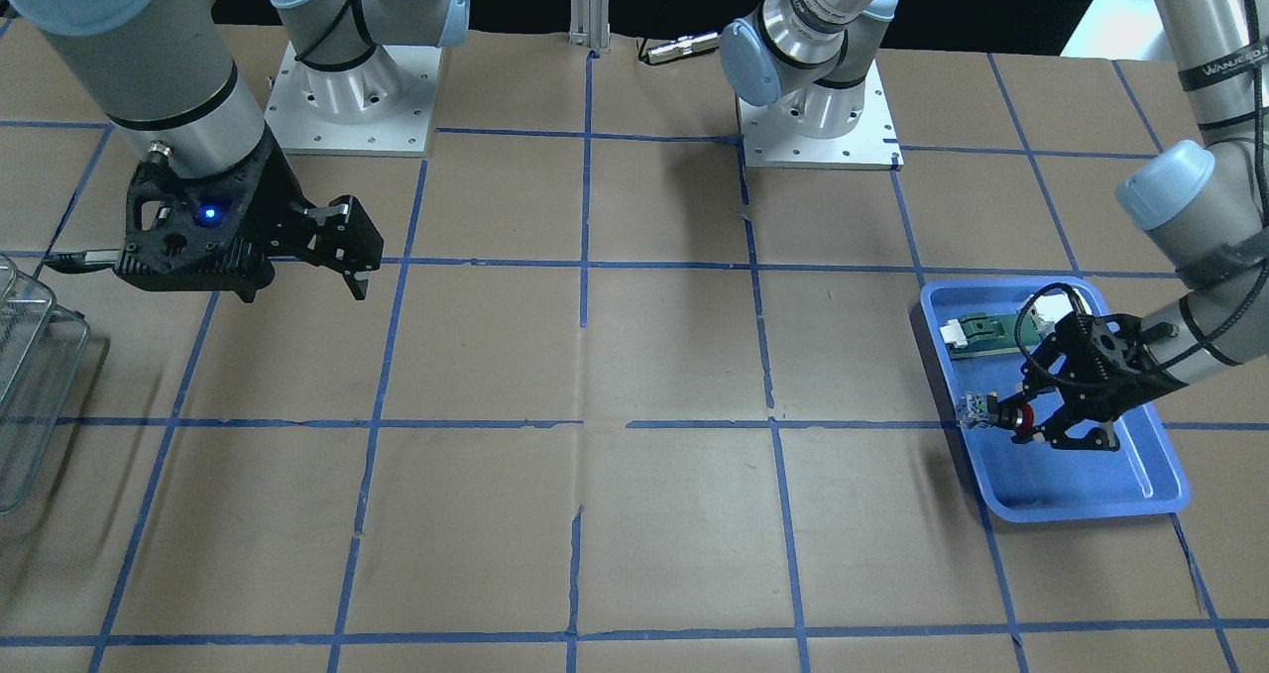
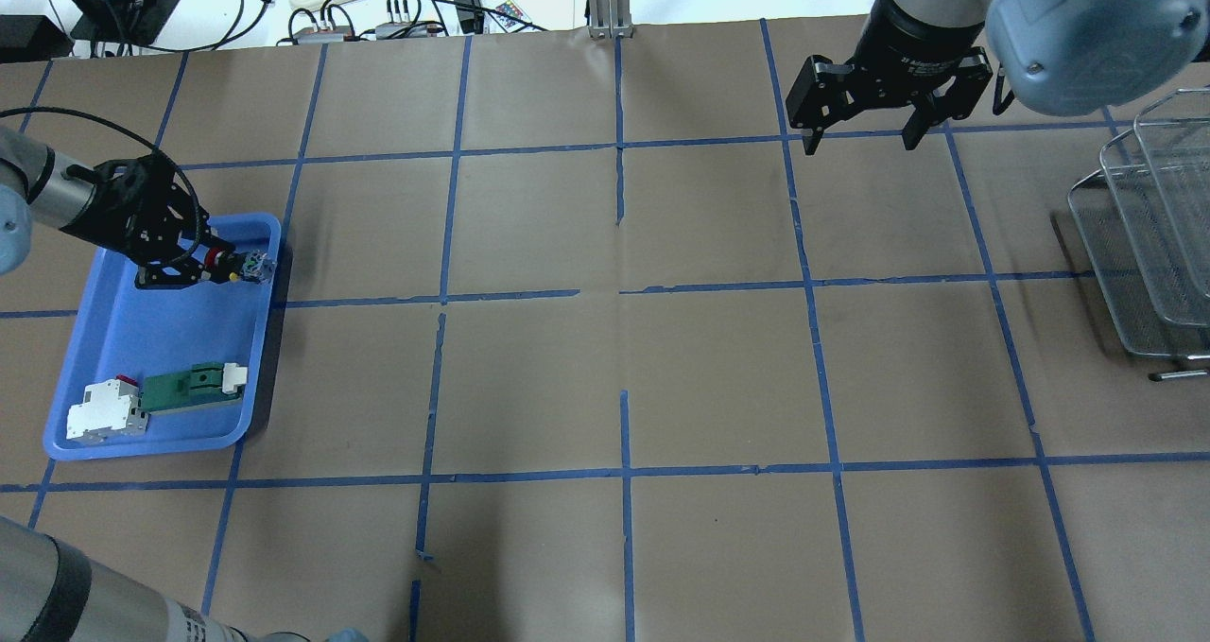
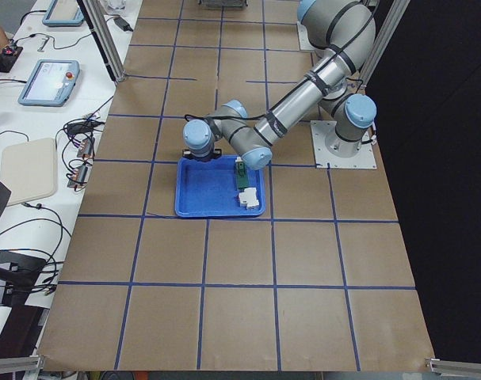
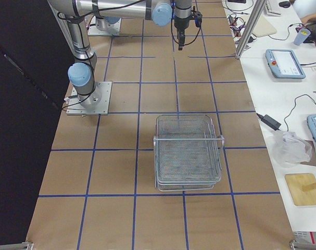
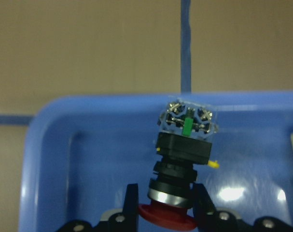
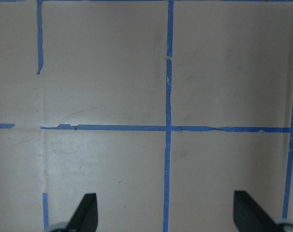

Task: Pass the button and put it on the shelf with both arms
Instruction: 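Lift the button and carry it toward the right gripper while the right gripper approaches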

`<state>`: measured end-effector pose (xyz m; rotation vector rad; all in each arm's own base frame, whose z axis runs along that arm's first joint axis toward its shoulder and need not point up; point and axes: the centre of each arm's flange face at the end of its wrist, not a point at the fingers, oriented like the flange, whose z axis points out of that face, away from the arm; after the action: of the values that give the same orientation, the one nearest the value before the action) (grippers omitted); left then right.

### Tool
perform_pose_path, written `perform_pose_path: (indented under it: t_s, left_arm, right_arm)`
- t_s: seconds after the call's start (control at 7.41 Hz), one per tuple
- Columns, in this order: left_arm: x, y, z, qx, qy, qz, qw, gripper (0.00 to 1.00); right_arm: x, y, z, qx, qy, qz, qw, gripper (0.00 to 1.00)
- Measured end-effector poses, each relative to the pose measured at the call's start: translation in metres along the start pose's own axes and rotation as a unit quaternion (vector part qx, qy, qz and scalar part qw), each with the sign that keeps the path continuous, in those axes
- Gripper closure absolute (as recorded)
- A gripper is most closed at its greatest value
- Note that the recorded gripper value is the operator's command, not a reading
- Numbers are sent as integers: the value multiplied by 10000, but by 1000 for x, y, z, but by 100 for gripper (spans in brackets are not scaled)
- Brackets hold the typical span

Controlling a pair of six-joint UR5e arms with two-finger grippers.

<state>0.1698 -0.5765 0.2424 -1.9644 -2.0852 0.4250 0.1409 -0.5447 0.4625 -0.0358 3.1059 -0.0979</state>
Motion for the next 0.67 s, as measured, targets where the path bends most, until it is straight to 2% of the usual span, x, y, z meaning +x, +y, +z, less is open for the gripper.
perform_pose_path:
  t_s: [0.27,0.4,0.54,0.67]
  left_arm:
    - [-5,-86,-3,413,-35,-92,9991,100]
    - [-6,-141,2,643,-34,86,9979,100]
    - [-5,-193,11,889,-8,219,9958,100]
    - [-2,-242,19,1045,11,209,9943,100]
  right_arm:
    - [2,0,-41,339,-90,33,9994,0]
    - [3,2,-61,495,-110,8,9987,0]
    - [3,4,-76,609,-180,-65,9980,0]
    - [3,8,-84,596,-258,-294,9975,0]
